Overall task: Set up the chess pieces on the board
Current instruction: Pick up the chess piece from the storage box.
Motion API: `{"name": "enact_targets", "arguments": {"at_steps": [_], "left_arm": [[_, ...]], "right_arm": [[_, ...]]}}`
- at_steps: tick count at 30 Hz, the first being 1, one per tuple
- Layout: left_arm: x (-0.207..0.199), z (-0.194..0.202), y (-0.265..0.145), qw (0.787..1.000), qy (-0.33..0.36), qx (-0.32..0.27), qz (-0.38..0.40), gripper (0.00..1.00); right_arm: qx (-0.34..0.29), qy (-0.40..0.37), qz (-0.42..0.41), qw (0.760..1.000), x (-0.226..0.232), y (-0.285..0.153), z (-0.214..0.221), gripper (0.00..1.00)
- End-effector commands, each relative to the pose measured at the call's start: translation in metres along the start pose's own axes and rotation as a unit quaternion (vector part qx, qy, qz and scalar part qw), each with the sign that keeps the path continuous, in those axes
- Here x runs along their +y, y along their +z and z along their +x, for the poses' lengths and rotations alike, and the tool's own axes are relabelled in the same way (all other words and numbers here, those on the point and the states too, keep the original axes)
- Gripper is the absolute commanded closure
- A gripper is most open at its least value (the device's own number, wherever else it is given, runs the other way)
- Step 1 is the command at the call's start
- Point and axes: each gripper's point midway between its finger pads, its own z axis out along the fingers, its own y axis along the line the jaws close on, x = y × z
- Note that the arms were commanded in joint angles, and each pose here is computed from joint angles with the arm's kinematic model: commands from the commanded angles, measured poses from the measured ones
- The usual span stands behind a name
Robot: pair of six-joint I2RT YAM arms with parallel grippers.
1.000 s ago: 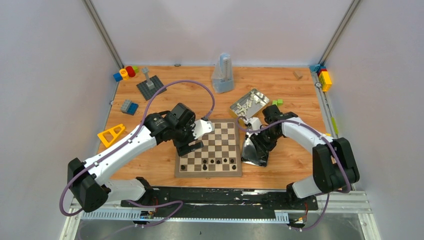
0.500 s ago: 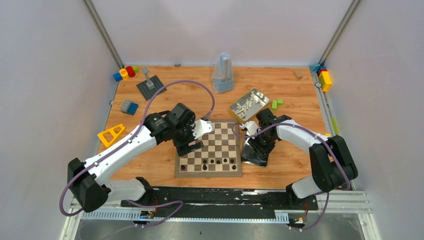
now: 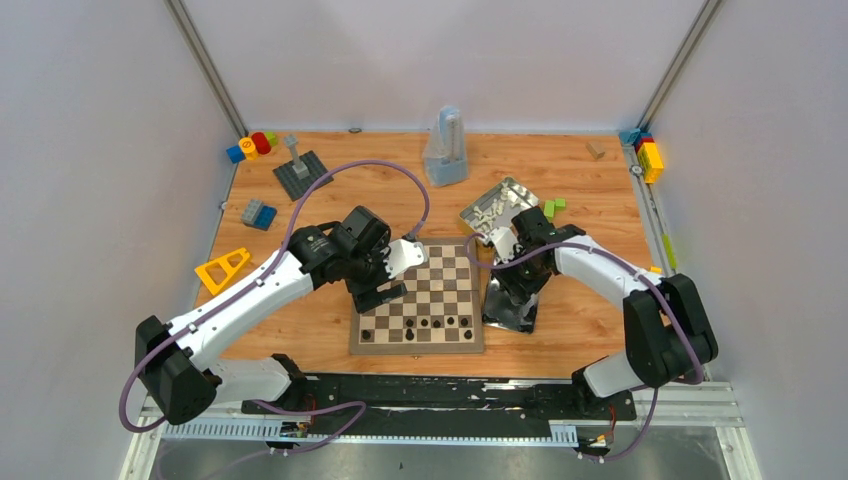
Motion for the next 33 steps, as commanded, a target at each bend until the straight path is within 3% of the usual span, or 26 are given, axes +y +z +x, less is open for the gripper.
{"name": "enact_targets", "arguments": {"at_steps": [1, 13, 33], "left_arm": [[0.005, -0.006, -0.005, 1.0, -0.006, -0.021, -0.013, 0.1], [0.007, -0.003, -0.006, 1.0, -0.005, -0.02, -0.022, 0.09], [0.013, -0.003, -0.007, 0.999, -0.004, -0.023, -0.038, 0.09]], "right_arm": [[-0.074, -0.017, 0.042, 0.996, -0.027, -0.016, -0.047, 0.47], [-0.06, -0.043, 0.024, 0.997, -0.05, 0.016, -0.065, 0.48], [-0.057, -0.034, -0.013, 0.998, -0.039, 0.024, -0.053, 0.85]]}}
